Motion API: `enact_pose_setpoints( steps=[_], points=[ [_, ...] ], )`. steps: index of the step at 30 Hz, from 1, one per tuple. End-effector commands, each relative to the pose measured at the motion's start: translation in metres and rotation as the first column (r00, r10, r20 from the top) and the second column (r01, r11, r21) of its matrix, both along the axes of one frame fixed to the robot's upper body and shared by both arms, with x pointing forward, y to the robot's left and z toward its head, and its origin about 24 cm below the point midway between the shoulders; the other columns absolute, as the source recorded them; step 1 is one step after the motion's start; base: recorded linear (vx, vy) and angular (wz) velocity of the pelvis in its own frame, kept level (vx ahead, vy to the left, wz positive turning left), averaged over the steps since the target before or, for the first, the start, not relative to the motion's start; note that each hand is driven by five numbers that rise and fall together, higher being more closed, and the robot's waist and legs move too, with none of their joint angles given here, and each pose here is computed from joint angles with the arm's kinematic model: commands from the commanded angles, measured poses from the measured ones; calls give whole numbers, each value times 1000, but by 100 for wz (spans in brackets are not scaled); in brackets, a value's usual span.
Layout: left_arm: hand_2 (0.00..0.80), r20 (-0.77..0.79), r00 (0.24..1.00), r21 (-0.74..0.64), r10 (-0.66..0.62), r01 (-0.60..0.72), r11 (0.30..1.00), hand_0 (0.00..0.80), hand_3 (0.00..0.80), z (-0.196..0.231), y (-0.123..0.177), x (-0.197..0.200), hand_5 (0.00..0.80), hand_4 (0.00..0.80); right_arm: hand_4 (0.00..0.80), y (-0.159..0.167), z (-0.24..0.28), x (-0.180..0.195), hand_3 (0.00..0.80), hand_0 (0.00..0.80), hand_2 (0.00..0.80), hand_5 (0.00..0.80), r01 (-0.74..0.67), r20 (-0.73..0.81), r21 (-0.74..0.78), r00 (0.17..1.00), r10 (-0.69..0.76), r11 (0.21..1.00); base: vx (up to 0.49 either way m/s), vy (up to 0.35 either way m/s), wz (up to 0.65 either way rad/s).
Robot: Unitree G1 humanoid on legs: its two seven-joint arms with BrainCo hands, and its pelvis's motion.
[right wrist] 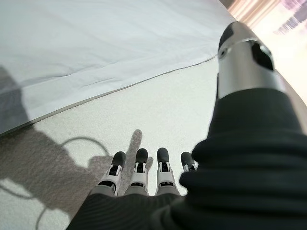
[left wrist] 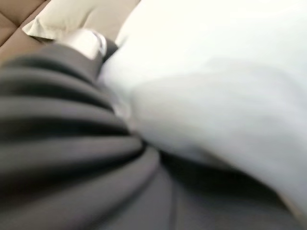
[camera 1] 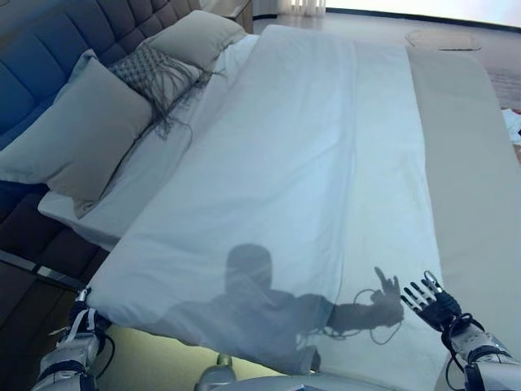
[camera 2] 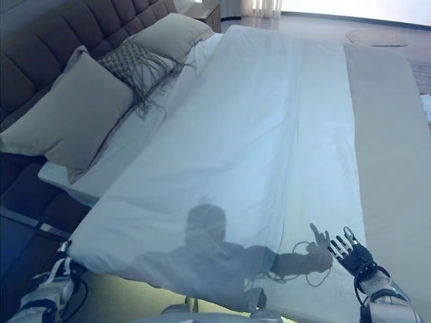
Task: Make the bed neatly
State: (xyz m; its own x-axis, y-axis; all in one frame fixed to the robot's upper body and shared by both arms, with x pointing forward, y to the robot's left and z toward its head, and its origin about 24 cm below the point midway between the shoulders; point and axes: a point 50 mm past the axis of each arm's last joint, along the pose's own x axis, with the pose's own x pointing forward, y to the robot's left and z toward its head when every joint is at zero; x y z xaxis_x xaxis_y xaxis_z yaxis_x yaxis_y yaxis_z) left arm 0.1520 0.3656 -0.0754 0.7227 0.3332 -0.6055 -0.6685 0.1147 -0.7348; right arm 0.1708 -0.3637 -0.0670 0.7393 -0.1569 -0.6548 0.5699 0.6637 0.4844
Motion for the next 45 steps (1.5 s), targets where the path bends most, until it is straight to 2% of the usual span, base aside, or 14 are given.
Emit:
enact_pose_setpoints(
  steps=[1, 8, 15, 21, 23, 26, 30, 33, 35, 39, 42, 45],
  points=[
    [0, 23, 988, 145, 156, -158, 977, 0, 0, 33, 60, -47, 0, 0, 0, -16, 11, -1, 0, 0, 0, 0, 10, -1, -55, 1000, -11, 998, 0, 0, 0],
    [0, -125, 992, 114, 35, -21, 993, 0, 0, 12, 45, -69, 0, 0, 0, -14, 7, -7, 0, 0, 0, 0, 19, -6, -35, 1000, -19, 999, 18, 4, 6],
    [0, -292, 945, -4, -147, 152, 988, 0, 0, -19, 12, -109, 0, 0, 0, -9, -4, -20, 0, 0, 0, 0, 56, -30, 6, 998, -56, 998, 28, -5, 7],
    [0, -299, 902, -151, -311, 277, 949, 0, 0, -31, -14, -138, 0, 0, 0, -5, -10, -26, 0, 0, 0, 0, 69, -51, 21, 996, -68, 997, 6, 0, 0],
    [0, -193, 902, -182, -386, 354, 917, 0, 0, -30, -22, -129, 0, 0, 0, -3, -11, -26, 0, 0, 0, 0, 69, -58, 21, 996, -68, 997, 9, 32, 9],
    [0, -16, 862, -158, -506, 498, 853, 0, 0, -29, -36, -102, 0, 0, 0, 1, -14, -25, 0, 0, 0, 0, 56, -54, 26, 997, -54, 998, 3, 23, 15],
    [0, 302, 769, 33, -564, 582, 812, 0, 0, -7, -45, -44, 0, 0, 0, 9, -17, -22, 0, 0, 0, 0, 10, -46, 22, 999, -9, 1000, 2, 33, 4],
    [0, 471, 631, 187, -616, 611, 769, 0, 0, 14, -57, -4, 0, 0, 0, 16, -21, -20, 0, 0, 0, 0, -1, -53, 24, 999, 2, 1000, 13, 36, -5],
    [0, 530, 547, 273, -648, 613, 741, 0, 0, 28, -66, 21, 0, 0, 0, 19, -23, -20, 0, 0, 0, 0, -8, -62, 25, 998, 9, 1000, 20, 34, -8],
    [0, 576, 426, 384, -698, 612, 691, 0, 0, 54, -80, 62, 0, 0, 0, 21, -24, -20, 0, 0, 0, 0, -24, -81, 27, 996, 26, 999, 44, 42, -11],
    [0, 609, 377, 421, -698, 591, 688, 0, 0, 70, -88, 84, 0, 0, 0, 24, -26, -20, 0, 0, 0, 0, -37, -97, 24, 995, 39, 999, 66, 51, -9],
    [0, 616, 371, 431, -695, 580, 692, 0, 0, 77, -94, 97, 0, 0, 0, 25, -28, -24, 0, 0, 0, 0, -47, -118, 22, 992, 49, 999, 69, 52, -19]
  ],
)
